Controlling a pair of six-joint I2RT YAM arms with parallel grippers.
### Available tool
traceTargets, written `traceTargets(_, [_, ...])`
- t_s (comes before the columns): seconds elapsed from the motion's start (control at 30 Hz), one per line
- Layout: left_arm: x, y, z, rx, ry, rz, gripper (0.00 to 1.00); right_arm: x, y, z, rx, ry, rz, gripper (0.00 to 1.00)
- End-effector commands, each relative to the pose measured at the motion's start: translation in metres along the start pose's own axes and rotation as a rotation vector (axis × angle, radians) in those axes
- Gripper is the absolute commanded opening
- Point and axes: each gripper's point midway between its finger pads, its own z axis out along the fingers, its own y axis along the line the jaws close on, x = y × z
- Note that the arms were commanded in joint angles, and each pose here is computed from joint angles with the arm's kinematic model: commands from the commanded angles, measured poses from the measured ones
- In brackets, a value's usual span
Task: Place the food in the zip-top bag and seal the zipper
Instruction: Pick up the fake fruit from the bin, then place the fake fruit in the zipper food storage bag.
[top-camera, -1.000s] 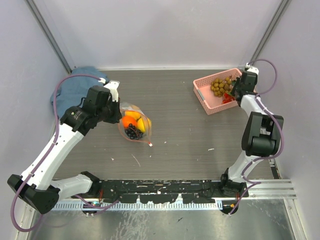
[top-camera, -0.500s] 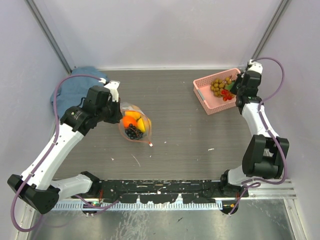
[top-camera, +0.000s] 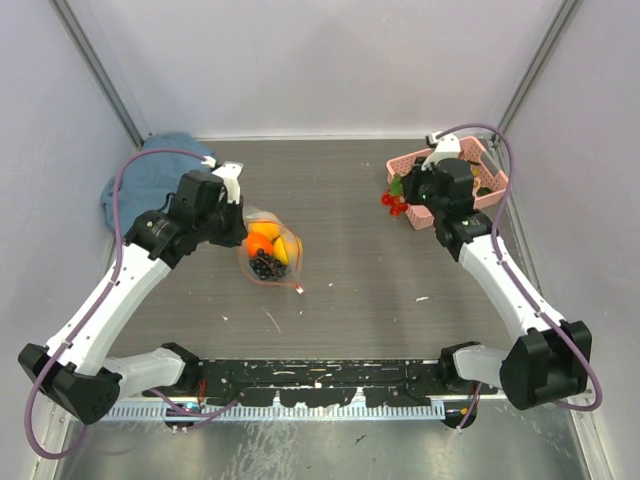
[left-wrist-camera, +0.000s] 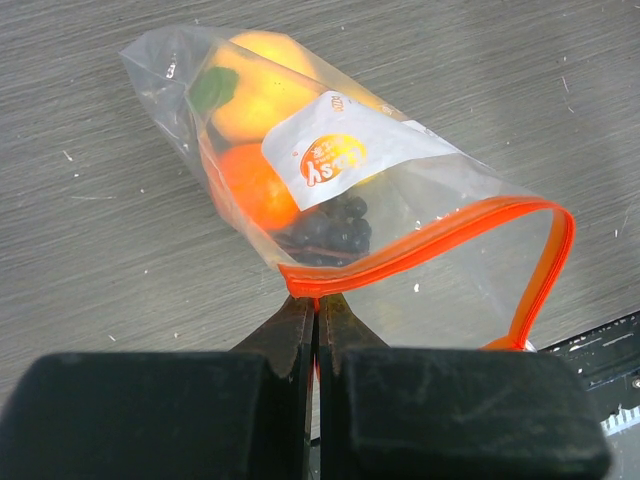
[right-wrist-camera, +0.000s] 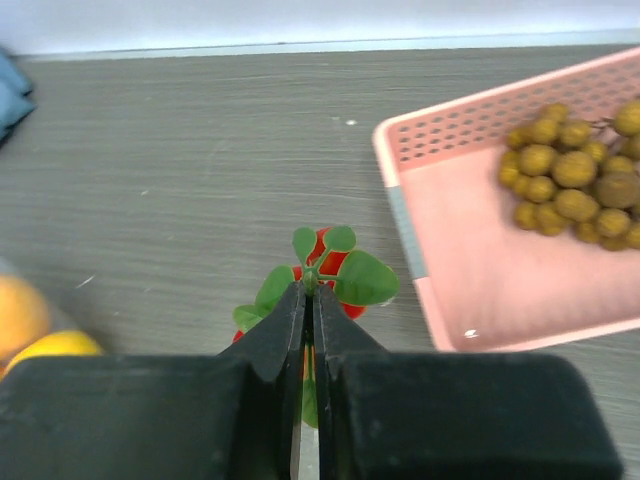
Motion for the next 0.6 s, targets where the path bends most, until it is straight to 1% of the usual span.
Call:
traceTargets(0.0, [-0.014,-0.005,0.000,0.028,-0.052,-0.007,0.00,-0.025,0.045,-0.024,-0.122,-0.086,-0.075,0.01])
traceTargets(0.27, [-0.014,-0.004,-0.001,0.021,-0.057,-0.011,0.00,-0.020,0.125,-0.052,-0.358,-0.116,-0.166,0.01])
traceTargets(0.47, [-0.014,-0.003,-0.003,0.020,-0.062,-0.013,0.00,-0.020,0.185,-0.079,-0.550,-0.176,-0.241,0.01])
traceTargets(0.57, [-0.015,-0.003,-0.003,0.018,-0.064,-0.015,0.00,-0.020,0.208,-0.094,-0.633,-0.214,-0.288,0.01])
